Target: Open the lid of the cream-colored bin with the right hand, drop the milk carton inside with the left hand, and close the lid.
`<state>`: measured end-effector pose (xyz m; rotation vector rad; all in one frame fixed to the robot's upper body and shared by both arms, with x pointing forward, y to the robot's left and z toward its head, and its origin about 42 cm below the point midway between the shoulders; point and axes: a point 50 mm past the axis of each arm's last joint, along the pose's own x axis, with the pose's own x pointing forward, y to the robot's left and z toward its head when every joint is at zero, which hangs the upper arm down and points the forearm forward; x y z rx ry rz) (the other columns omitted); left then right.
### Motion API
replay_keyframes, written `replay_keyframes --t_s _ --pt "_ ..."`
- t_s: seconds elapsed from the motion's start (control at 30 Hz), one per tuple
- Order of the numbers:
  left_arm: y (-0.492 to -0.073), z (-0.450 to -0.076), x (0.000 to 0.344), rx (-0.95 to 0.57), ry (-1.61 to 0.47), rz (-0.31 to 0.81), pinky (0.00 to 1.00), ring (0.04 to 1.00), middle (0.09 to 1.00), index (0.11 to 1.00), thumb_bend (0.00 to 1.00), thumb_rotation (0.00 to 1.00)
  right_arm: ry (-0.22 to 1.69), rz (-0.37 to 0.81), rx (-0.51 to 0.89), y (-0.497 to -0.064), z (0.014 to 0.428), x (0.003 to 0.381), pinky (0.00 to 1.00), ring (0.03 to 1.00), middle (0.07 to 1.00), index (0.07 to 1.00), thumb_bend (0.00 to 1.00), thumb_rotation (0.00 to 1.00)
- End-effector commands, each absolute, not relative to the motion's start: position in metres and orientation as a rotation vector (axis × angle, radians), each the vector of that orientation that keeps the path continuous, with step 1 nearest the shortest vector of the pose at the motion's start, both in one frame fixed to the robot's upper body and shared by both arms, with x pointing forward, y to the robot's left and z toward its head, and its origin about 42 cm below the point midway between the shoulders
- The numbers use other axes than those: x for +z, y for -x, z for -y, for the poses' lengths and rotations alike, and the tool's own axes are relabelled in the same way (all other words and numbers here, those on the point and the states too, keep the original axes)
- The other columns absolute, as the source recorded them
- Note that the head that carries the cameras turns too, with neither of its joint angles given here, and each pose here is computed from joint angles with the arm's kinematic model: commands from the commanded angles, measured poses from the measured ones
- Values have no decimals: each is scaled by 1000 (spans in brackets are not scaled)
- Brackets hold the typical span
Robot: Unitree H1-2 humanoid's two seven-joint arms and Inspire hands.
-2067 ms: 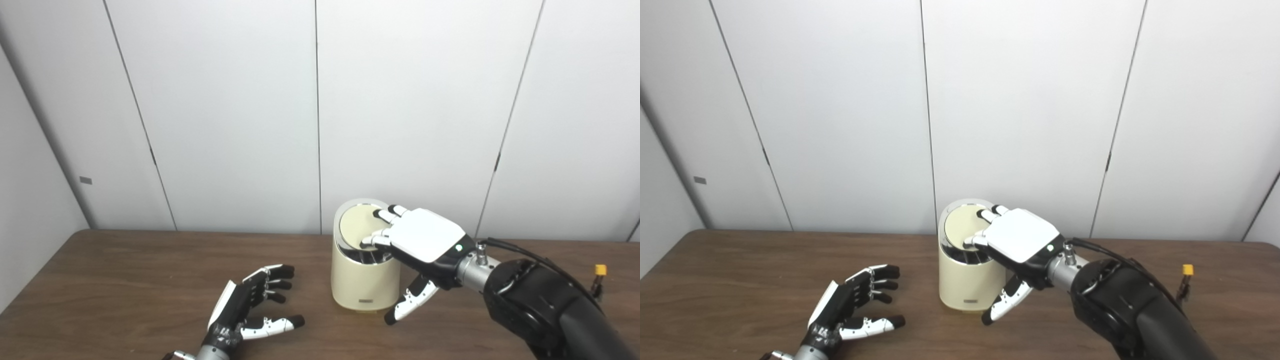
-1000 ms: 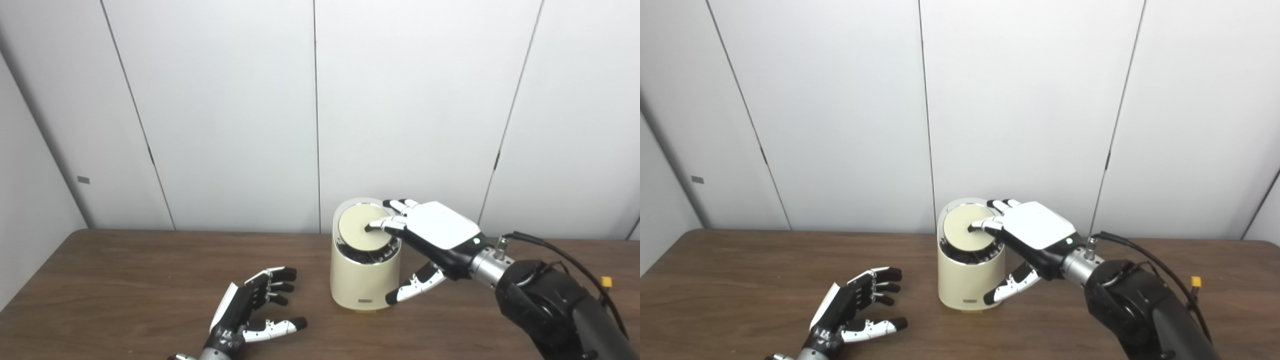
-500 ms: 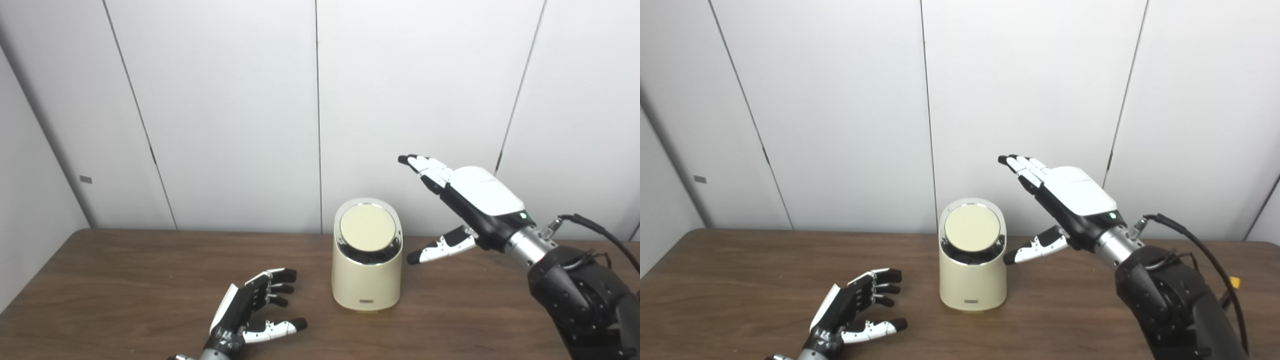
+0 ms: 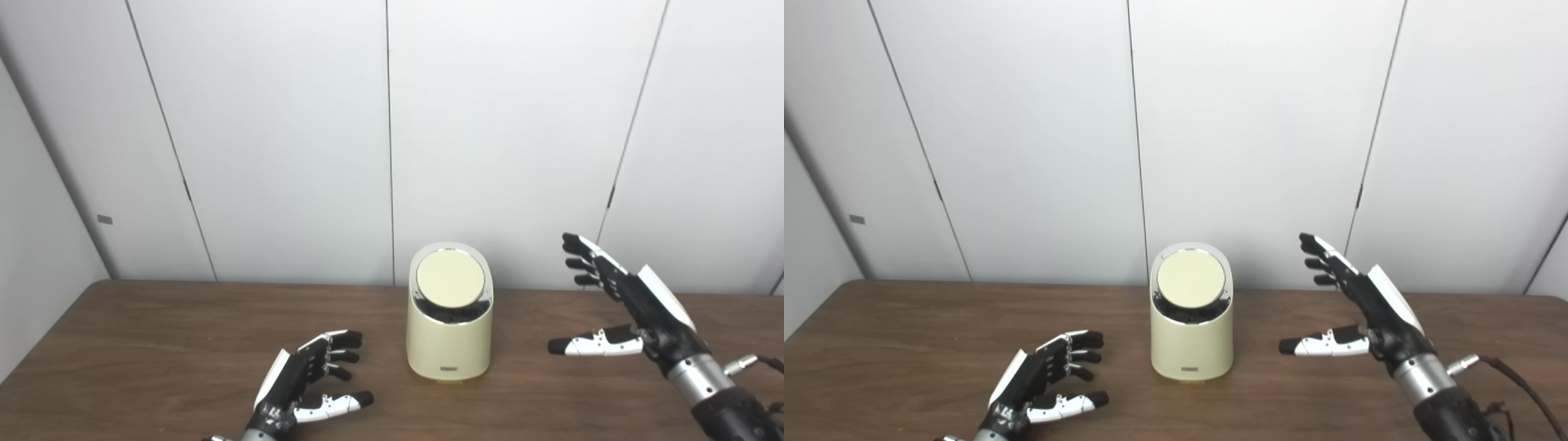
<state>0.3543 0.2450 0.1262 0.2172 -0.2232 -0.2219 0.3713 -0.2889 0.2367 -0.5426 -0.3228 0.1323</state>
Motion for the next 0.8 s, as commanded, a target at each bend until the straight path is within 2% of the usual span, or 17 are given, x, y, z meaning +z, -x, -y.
replay_keyframes --t_s 0.0,0.17,0.33,0.5,0.77 --pt "-364 -246 155 -226 -217 351 628 726 782 797 820 166 507 431 113 -372 288 250 831 874 897 936 781 242" --pt "-367 -249 160 -234 -198 366 636 730 790 806 820 160 448 416 103 -371 289 212 827 880 907 978 794 221" --pt "-366 -249 161 -238 -204 373 637 737 789 810 798 151 386 352 93 -366 286 182 830 889 916 976 853 287" --pt "-365 -248 160 -237 -196 376 632 737 791 811 801 161 350 344 101 -357 282 171 770 873 923 904 859 301" --pt "-362 -249 153 -261 -141 368 644 752 800 814 802 142 320 340 100 -348 274 162 683 839 907 910 823 218"
